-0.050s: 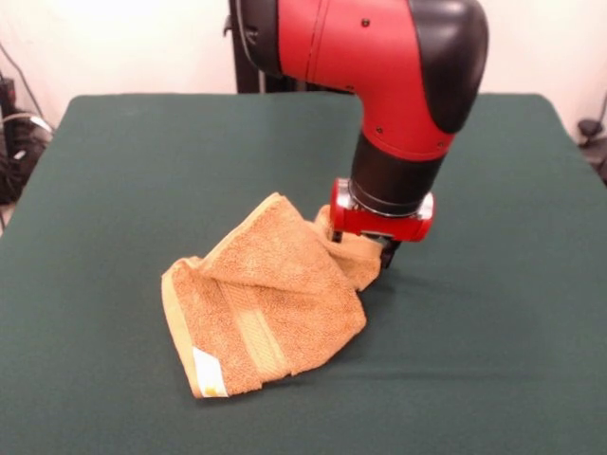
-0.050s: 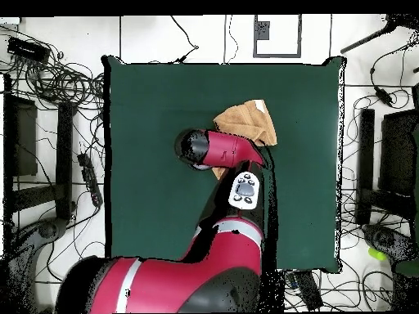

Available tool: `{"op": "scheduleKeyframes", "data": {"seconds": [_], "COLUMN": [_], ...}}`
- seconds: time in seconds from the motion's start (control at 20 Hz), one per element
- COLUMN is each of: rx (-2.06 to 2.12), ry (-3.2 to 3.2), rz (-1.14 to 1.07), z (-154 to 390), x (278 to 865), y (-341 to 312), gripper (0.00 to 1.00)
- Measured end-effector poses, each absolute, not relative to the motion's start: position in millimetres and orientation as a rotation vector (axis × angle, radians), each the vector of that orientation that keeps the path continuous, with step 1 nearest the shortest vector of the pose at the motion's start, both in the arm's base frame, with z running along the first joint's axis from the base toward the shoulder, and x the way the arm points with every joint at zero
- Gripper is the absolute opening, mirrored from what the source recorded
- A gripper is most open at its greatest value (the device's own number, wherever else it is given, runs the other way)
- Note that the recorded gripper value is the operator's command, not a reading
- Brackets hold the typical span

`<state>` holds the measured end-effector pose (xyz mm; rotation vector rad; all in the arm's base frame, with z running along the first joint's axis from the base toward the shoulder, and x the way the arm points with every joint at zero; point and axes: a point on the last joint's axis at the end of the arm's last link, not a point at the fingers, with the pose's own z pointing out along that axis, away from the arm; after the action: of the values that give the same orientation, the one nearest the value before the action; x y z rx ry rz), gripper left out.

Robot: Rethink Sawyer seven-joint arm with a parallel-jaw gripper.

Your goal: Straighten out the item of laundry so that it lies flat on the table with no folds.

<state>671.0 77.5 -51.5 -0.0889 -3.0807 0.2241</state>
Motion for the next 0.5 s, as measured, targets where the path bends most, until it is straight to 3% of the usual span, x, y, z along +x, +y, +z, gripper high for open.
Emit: {"op": "scheduleKeyframes", "data": {"seconds": [0.5], "rx": [-0.125], "ry": [-3.078], "rz": [0.172], "z": [-51.5], "x": [671.8], "y": [72.6], "gripper": [1.0]}}
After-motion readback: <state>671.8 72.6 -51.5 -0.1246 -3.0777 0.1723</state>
